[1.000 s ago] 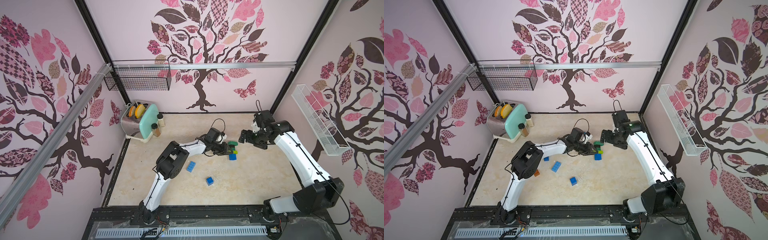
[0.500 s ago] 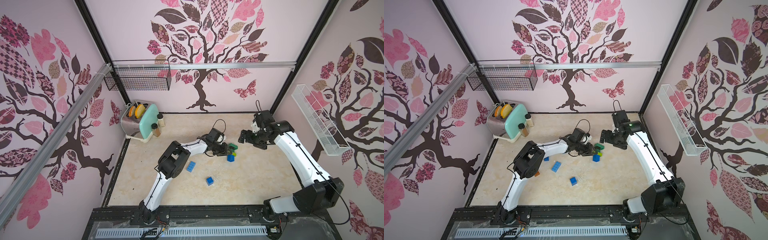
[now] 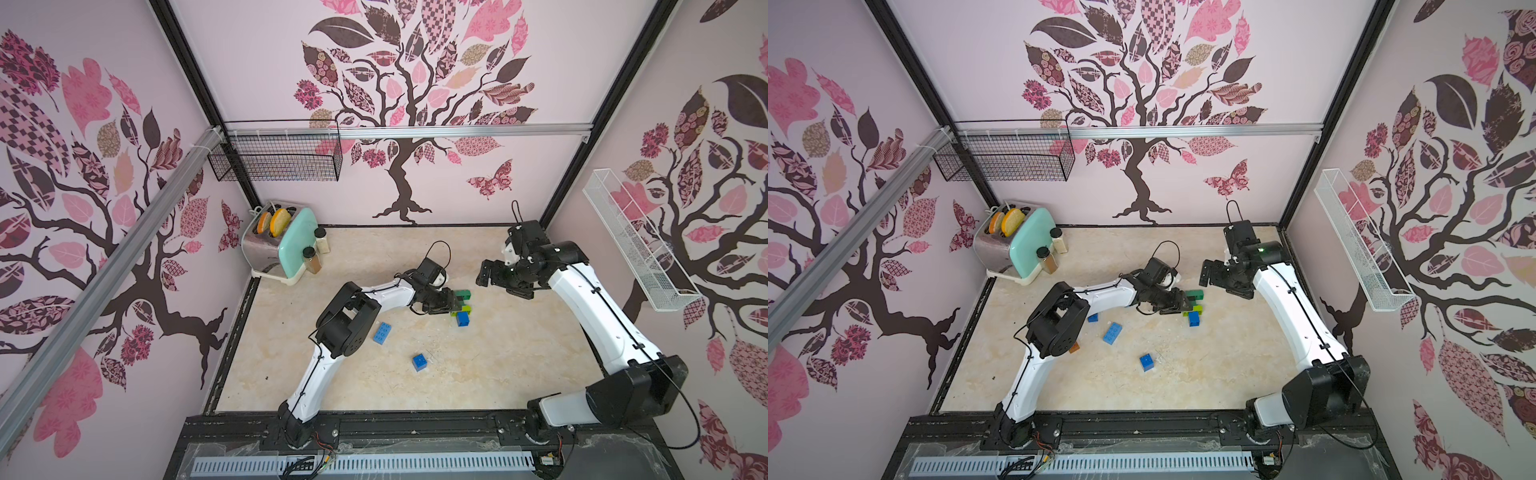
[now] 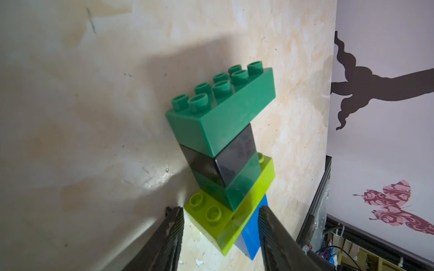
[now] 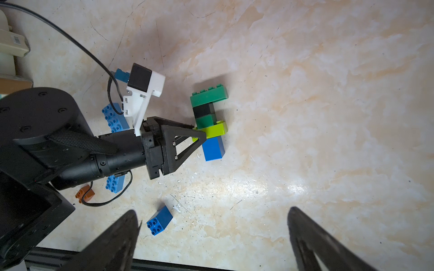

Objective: Assemble the letter f with lego
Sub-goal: Place the lego brick at the center of the board, then move the lego brick at the center of the board.

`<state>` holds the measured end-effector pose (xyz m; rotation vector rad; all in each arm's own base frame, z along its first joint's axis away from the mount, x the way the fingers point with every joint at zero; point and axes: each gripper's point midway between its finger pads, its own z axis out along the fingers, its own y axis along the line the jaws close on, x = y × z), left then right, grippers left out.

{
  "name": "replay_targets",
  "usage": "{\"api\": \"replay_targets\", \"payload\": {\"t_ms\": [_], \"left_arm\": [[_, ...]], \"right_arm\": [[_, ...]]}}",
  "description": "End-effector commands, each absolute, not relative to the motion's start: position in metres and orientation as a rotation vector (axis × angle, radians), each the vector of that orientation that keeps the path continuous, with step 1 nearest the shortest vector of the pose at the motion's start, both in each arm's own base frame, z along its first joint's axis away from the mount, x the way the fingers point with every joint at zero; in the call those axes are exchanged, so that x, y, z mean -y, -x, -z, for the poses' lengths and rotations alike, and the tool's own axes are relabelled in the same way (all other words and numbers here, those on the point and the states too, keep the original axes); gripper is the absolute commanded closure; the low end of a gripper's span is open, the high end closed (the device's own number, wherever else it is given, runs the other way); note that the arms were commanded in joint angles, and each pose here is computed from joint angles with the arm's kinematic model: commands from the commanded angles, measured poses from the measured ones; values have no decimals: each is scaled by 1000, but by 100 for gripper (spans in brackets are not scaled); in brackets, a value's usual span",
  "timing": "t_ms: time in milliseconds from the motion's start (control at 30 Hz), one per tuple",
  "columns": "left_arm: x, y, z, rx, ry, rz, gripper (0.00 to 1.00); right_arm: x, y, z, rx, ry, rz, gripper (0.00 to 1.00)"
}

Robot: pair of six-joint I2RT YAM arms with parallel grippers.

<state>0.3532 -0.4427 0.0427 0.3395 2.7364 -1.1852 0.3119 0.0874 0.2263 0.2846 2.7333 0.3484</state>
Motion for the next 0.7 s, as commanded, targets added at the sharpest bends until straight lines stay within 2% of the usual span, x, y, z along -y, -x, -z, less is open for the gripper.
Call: {"api": "replay_targets", "payload": {"t_ms": [0,167,267,400,433,533,667], "left_arm": [[434,-357,-71,-2669,-397,1108,41],[399,-356,-114,-2605,-426,996,37],[358,-344,-142,-2614,-382,856,29],[290,-312,-150,-2749,-343,639,25],[275,-304,-150,-2761,-302,621,23],[244,-286,-160,-2743,-194,705,2],[213,-264,-166,-2763,-101,690,2]], "right_arm": [[-85,-316,-228,-2720,-282,-332,1],[-84,-314,-230,-2724,-233,-302,0],[-96,-307,-227,-2736,-135,-316,1],[-131,-288,-210,-2787,46,-281,1],[-144,-281,-201,-2807,95,-281,1],[-174,-257,-177,-2863,224,-239,1],[-209,-231,-149,-2875,353,-326,0]]}}
